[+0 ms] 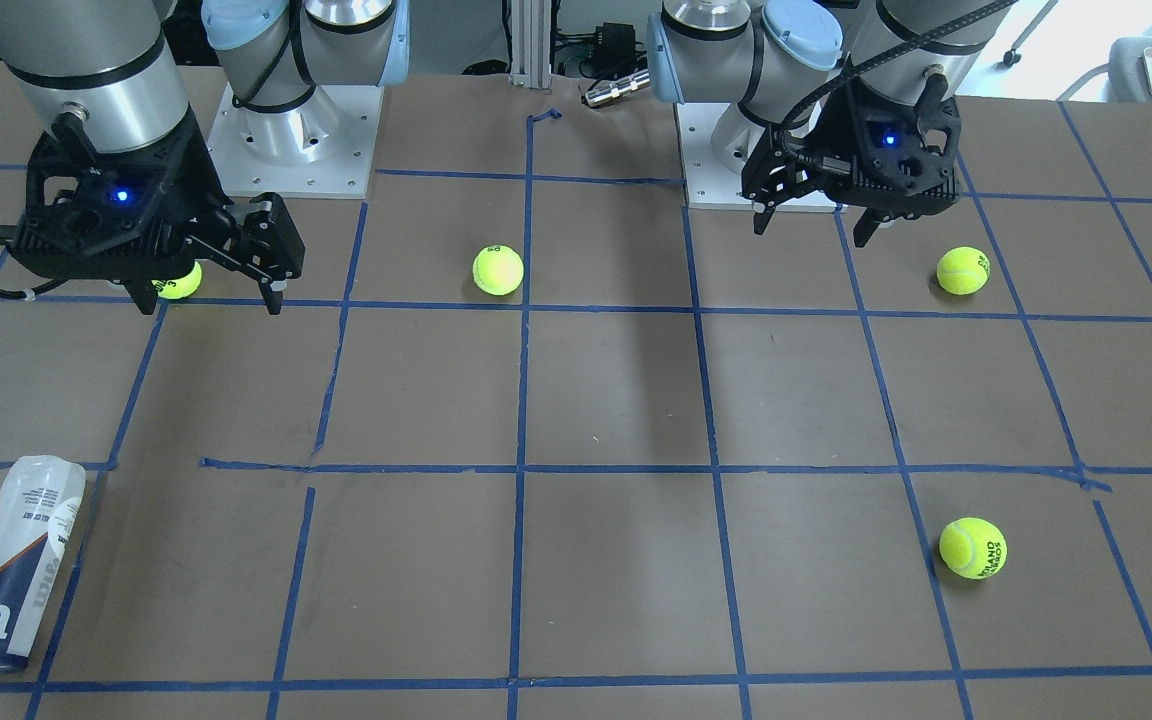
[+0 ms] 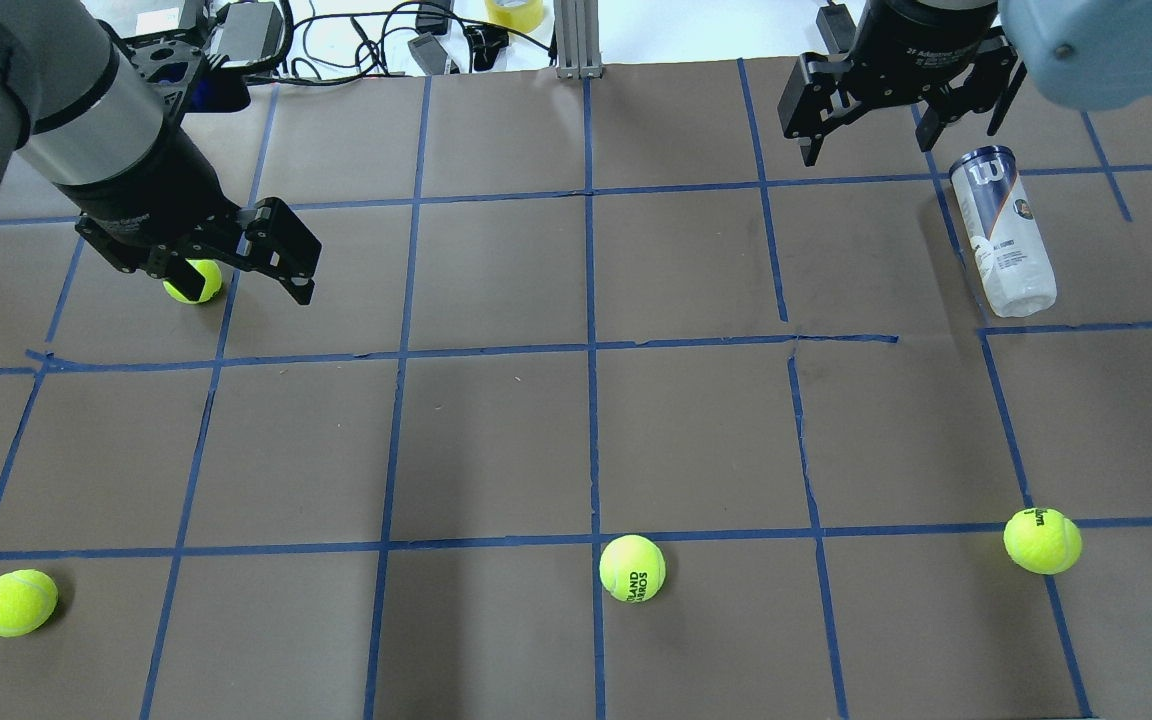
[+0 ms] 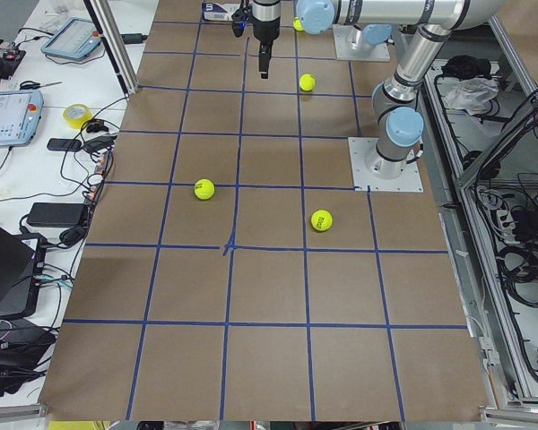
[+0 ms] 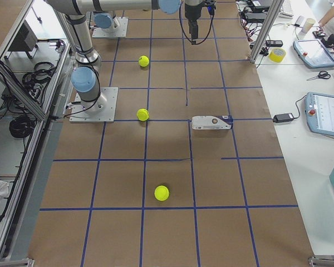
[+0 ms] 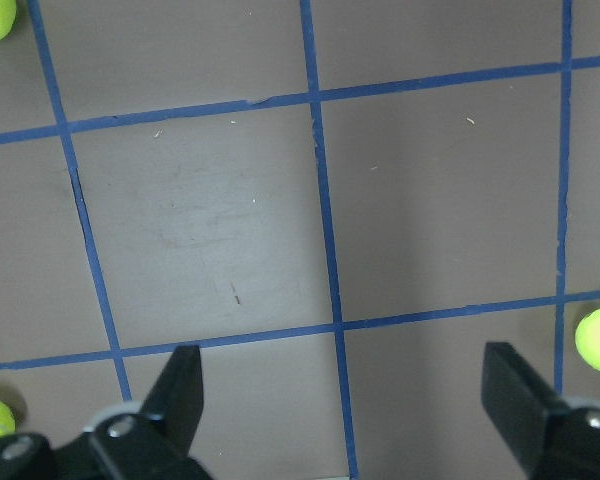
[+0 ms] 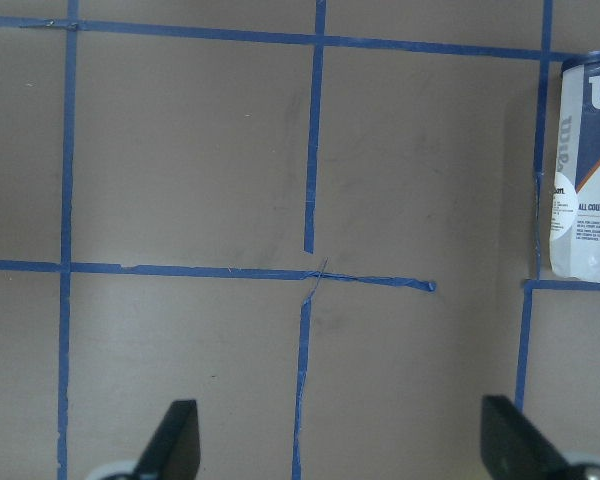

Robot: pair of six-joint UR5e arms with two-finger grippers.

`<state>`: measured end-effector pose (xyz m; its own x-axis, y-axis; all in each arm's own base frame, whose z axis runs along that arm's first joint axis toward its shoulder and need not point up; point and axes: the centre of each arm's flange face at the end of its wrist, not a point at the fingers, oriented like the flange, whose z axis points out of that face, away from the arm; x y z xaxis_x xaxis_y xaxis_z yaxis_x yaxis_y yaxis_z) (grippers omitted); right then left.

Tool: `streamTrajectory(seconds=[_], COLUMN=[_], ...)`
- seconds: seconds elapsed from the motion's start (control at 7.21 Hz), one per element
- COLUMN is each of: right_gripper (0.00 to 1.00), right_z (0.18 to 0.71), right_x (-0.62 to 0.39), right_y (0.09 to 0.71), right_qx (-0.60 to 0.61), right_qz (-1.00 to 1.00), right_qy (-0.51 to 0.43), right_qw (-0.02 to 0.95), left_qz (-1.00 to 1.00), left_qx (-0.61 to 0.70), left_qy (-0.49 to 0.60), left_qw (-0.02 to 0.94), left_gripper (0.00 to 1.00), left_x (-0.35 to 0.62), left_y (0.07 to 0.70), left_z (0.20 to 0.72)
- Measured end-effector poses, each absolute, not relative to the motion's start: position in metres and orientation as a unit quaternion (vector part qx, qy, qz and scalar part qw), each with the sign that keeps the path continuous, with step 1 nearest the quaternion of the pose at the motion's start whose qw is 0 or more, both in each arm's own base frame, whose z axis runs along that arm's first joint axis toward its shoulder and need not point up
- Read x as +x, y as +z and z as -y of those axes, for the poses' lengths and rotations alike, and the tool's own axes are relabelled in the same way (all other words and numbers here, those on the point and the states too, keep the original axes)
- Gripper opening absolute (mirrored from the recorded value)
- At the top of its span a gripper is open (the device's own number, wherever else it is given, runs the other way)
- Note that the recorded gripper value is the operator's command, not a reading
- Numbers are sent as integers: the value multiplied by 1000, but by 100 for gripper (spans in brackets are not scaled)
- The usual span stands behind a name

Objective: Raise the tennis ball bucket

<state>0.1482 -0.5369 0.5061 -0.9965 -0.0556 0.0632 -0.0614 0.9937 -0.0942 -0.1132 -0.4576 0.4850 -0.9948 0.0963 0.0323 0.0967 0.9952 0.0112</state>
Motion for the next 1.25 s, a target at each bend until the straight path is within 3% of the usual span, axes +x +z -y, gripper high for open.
streamTrajectory(seconds=[0.83, 1.25], right_gripper=[100, 100], right_z=[549, 601], right_x=[133, 33], right_y=[498, 454], right_qx=[7, -18], right_qz=[998, 998], right_qy=[54, 47], right_qw=[29, 36], left_qz=[999, 999], left_qx=[-47, -47], left_qy=[-7, -8], left_qw=[14, 14], left_gripper=[100, 100], left_x=[-112, -111], left_y=[485, 484], left_z=[457, 458])
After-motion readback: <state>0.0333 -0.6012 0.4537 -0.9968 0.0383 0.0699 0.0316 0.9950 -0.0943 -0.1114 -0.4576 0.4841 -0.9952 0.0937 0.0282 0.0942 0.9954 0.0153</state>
